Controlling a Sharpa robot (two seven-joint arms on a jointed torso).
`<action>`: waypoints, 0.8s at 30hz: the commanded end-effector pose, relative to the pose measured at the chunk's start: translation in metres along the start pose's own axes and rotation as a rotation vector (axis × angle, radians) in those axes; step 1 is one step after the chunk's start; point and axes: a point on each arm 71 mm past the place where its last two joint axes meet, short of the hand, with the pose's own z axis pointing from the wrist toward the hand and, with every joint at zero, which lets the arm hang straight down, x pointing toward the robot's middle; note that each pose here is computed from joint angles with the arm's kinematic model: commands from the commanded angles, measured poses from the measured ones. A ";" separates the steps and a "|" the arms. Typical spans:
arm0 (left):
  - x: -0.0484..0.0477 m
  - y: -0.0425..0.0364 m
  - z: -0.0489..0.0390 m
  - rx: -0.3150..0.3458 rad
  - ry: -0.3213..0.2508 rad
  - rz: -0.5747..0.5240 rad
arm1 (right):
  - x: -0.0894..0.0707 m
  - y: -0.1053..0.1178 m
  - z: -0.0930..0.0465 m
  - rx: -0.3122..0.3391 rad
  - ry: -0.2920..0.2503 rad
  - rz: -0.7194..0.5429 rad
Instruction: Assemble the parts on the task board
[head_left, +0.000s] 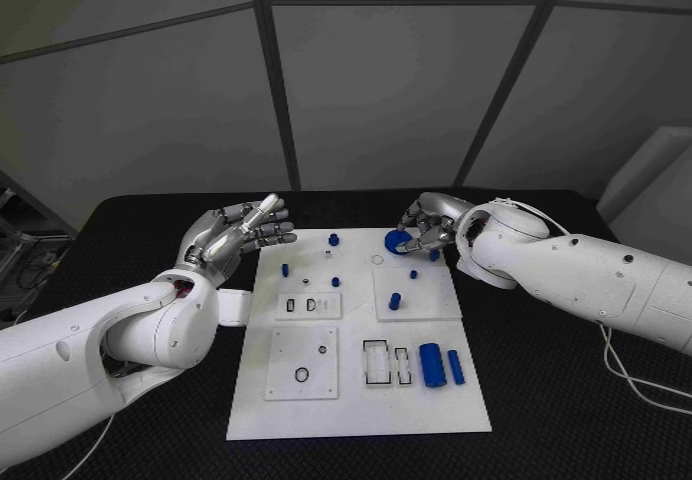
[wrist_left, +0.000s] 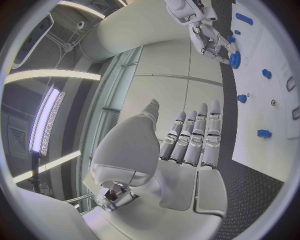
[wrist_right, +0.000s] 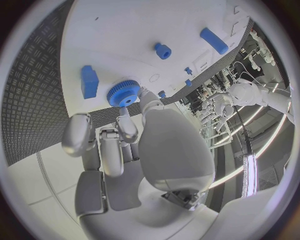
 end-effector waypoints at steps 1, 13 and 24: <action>0.0019 -0.0014 0.0006 0.009 0.019 0.000 | 0.000 -0.002 0.001 0.018 -0.007 -0.015; 0.0023 -0.0009 0.0010 0.005 0.023 -0.001 | -0.002 -0.001 0.001 0.012 -0.050 -0.011; 0.0022 -0.0006 0.0012 0.003 0.024 -0.002 | -0.003 -0.001 0.000 0.014 -0.059 -0.018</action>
